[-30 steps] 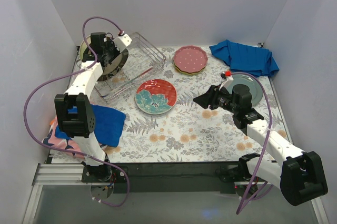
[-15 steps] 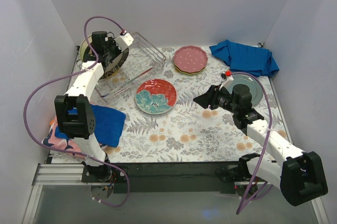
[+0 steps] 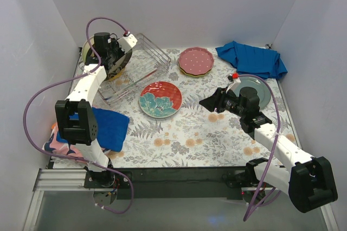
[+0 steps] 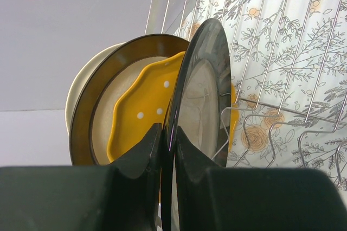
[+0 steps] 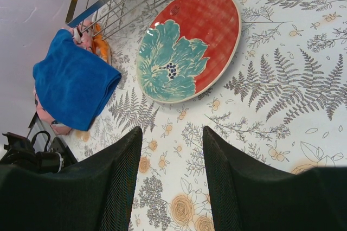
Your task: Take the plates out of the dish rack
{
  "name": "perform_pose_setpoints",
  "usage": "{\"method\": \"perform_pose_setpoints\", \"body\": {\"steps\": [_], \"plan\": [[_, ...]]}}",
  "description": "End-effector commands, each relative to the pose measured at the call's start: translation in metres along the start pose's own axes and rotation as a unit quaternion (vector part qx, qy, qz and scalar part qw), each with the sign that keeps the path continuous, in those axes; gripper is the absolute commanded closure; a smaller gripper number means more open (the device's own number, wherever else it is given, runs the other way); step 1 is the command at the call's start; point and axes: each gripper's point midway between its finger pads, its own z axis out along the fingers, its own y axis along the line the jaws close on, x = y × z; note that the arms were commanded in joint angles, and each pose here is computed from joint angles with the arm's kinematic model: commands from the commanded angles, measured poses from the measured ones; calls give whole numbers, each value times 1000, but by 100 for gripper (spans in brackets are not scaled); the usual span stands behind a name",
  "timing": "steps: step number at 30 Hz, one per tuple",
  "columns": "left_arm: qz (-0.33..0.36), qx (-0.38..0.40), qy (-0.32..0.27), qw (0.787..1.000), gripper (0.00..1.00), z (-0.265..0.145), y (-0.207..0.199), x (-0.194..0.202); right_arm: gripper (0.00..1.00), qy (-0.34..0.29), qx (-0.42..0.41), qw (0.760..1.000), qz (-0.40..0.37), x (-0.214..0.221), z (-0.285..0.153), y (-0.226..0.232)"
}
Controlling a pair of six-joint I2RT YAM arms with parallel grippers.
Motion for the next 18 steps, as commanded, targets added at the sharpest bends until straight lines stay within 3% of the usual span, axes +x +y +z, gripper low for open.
{"method": "perform_pose_setpoints", "body": {"steps": [1,18], "plan": [[15,-96,-133,986,100,-63,60,-94,45,-28,-12,999,-25,-13,-1,7],[9,-117,-166,979,100,-77,59,-104,45,-25,-13,999,-23,-13,0,7]]}}
